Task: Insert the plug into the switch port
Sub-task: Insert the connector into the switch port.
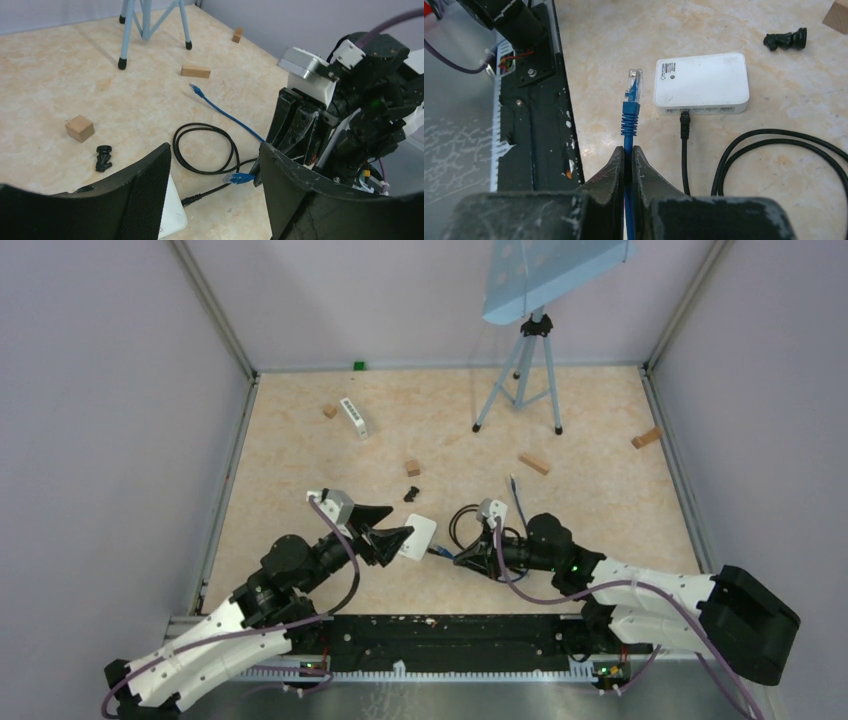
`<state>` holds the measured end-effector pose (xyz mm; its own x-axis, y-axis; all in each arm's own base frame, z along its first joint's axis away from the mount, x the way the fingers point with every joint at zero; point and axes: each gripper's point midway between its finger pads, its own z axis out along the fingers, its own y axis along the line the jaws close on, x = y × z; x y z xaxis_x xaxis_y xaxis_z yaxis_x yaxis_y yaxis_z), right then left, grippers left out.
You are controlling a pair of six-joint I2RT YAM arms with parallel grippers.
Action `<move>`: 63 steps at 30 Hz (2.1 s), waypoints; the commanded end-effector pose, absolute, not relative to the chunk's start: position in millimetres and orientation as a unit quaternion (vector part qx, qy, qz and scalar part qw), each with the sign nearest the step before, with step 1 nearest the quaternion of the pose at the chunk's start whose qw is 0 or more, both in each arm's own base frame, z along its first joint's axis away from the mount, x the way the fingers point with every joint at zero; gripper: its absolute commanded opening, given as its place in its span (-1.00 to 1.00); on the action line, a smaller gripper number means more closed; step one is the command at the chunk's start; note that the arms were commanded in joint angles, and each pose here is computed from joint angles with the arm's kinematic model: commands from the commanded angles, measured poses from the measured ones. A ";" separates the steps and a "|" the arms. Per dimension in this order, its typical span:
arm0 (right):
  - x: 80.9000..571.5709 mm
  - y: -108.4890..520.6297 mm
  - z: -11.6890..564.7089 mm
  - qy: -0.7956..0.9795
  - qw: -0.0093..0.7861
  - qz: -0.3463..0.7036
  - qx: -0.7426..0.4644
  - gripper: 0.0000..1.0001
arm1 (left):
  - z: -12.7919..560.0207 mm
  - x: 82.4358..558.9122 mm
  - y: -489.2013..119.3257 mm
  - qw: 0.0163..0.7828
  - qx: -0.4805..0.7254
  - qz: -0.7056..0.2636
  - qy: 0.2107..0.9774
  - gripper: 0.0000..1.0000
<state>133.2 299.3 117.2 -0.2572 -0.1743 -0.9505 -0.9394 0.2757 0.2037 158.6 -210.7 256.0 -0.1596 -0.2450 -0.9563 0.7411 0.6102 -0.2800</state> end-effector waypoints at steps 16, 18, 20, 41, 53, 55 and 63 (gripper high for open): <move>100.7 291.8 167.4 0.593 0.391 0.600 -0.368 -1.00 | 229.0 112.3 -269.7 0.486 0.260 -0.546 0.631 0.70; 99.4 291.5 172.0 0.585 0.395 0.605 -0.370 -1.00 | 228.2 110.8 -269.8 0.485 0.259 -0.551 0.627 0.71; 97.7 291.8 175.2 0.578 0.395 0.610 -0.372 -1.00 | 225.4 109.6 -270.7 0.481 0.260 -0.554 0.628 0.70; 93.2 293.9 186.6 0.559 0.393 0.620 -0.386 -1.00 | 214.3 90.1 -288.0 0.430 0.311 -0.590 0.608 -0.46; 122.0 285.8 178.6 0.584 0.470 0.541 -0.382 -0.44 | 201.4 107.6 -288.2 0.425 0.272 -0.562 0.655 -1.00; 134.9 279.9 180.2 0.582 0.512 0.500 -0.386 -0.27 | 196.2 113.2 -286.7 0.420 0.245 -0.557 0.673 -1.00; 147.4 263.5 199.2 0.481 0.648 0.407 -0.429 -0.11 | 169.9 128.0 -275.7 0.390 0.104 -0.568 0.717 -1.00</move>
<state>134.8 271.7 187.5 -0.0480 0.0961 -0.9942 -0.9715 0.2268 0.0689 119.7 -280.5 174.0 -0.6125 -0.1801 -0.7697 0.7028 0.3216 -0.6345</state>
